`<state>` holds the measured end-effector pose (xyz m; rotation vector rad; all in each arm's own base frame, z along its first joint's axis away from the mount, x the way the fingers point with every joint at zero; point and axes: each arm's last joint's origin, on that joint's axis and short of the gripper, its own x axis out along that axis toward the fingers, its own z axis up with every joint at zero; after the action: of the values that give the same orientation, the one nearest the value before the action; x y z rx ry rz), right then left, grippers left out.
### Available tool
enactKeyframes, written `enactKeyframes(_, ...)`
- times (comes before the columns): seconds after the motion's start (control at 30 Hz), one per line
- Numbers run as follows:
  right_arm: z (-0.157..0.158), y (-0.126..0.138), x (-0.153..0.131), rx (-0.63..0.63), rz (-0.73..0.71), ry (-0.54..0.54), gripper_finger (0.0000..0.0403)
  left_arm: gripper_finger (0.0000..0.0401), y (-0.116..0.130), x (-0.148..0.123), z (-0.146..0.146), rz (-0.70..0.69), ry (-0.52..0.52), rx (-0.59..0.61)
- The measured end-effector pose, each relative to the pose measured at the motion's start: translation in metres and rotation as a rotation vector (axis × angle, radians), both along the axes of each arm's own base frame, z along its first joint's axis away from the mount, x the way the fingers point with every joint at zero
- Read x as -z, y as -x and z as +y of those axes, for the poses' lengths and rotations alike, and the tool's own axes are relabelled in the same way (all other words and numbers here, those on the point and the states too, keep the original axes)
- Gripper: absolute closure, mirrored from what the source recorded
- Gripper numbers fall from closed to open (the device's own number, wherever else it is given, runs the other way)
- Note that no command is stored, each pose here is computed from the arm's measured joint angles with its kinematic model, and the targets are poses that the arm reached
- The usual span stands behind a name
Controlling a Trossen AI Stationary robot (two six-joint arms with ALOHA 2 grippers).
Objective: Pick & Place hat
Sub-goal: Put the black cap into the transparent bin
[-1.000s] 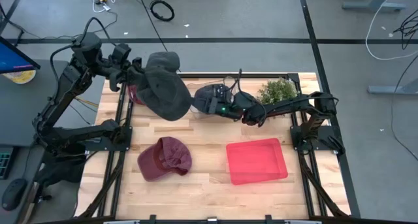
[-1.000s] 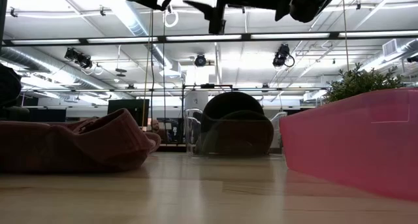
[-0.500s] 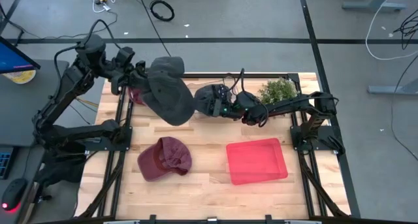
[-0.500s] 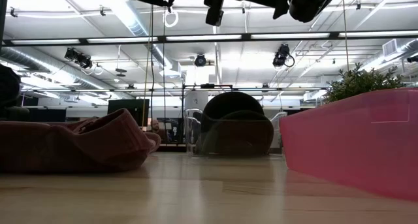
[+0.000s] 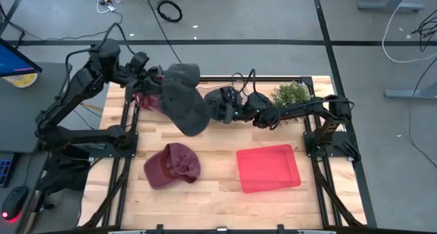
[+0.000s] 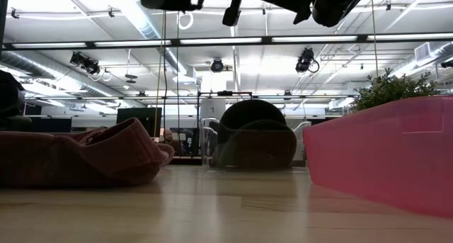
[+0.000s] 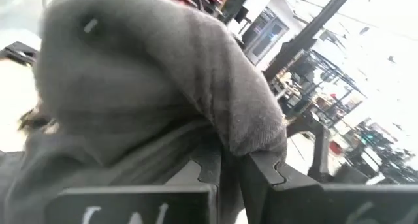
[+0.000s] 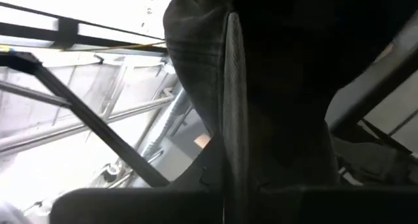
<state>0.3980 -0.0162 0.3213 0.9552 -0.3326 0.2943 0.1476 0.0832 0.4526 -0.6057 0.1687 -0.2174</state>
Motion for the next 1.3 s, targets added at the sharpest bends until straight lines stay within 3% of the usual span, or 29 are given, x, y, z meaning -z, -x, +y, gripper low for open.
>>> enactKeyframes(0.13, 0.0, 0.001, -0.002, -0.017, -0.022, 0.014, 0.0393, 0.0371, 0.0, 0.002, -0.002, 0.012, 0.036, 0.107)
enactKeyframes(0.37, -0.004, 0.001, -0.002, -0.047, -0.025, 0.031, 0.0395, 0.0371, 0.01, 0.0, -0.015, 0.003, 0.133, 0.479)
enactKeyframes(0.57, -0.005, 0.001, -0.002, -0.047, -0.02, 0.04, 0.0397, 0.035, 0.01, 0.0, -0.021, -0.017, 0.119, 0.602)
enactKeyframes(0.87, -0.006, 0.005, -0.008, -0.055, -0.056, 0.006, 0.0397, 0.0336, 0.008, -0.002, -0.024, -0.111, -0.052, 0.568)
enactKeyframes(1.07, -0.006, 0.018, -0.029, -0.042, -0.111, -0.01, 0.0398, 0.0273, 0.018, -0.015, -0.03, -0.218, -0.204, 0.522)
enactKeyframes(1.3, -0.003, 0.033, -0.048, -0.069, -0.126, -0.002, 0.0398, 0.0179, 0.03, -0.03, -0.037, -0.329, -0.357, 0.374)
